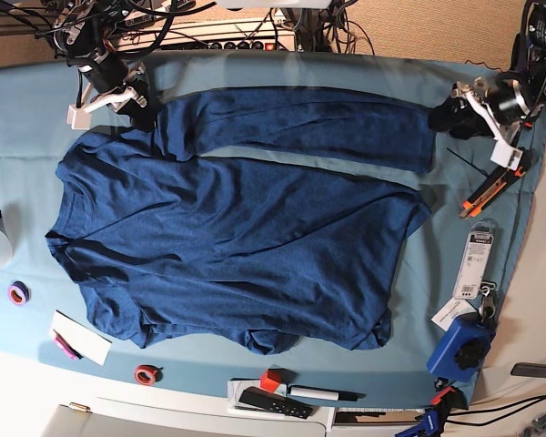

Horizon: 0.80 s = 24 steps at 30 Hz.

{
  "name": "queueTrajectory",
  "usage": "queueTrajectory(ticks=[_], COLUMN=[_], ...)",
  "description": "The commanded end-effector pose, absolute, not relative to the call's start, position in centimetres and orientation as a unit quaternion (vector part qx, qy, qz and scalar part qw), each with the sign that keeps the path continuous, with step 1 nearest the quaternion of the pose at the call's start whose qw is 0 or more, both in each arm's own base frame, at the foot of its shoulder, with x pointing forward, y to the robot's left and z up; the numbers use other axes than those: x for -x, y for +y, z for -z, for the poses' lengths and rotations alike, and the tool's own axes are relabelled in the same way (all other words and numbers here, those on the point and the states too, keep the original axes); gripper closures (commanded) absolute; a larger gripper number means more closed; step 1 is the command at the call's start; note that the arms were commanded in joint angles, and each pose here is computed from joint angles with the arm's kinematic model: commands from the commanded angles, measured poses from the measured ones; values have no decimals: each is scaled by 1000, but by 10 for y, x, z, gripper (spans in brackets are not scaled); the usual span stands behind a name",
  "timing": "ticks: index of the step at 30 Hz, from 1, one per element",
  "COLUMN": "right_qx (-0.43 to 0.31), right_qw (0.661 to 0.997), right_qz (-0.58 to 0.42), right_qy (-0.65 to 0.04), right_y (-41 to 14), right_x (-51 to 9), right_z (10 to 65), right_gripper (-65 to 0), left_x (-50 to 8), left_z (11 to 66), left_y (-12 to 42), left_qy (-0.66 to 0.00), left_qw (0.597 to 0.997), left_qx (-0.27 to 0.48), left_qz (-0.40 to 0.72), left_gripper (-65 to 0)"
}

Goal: Layout the t-shirt on the table in an organized manner, then fold the t-shirt properly
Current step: 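Move the left gripper to the sleeve cuff and grasp it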

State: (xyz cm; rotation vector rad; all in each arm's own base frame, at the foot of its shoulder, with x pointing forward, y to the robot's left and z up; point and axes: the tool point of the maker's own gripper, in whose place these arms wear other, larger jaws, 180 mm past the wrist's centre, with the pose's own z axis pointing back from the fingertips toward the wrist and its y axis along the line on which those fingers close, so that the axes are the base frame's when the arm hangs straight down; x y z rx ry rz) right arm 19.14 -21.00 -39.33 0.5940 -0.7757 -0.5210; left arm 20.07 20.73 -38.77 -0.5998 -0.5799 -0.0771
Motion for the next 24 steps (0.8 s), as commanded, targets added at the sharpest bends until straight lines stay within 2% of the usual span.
queueTrajectory(ticks=[1,5,10,21,24], right_qx=[-282,-276,-276,-276,-276], right_qw=[853,856,855,856,856], right_qz=[245,239,239,239,239], right_qy=[-365,-367,-367,-367,-367], right_y=[-212,-218,-217,-217,-217], right_x=[-190,-190,-190,-190,-190], right_z=[392,390,390,390,390], right_gripper=[0,0,0,0,0], left_x=[-206,-204,-198,-192,-190], left_z=[384,398,398,401,401], left_y=[214,225,207,193,191], left_qy=[-288,-276,-275,-260,-256], left_qw=[913,916,900,895,894], left_qx=[288,292,339,362,367], left_qz=[28,-7,-9,-19,-18], left_gripper=[-360,-360,-330,-329,-305])
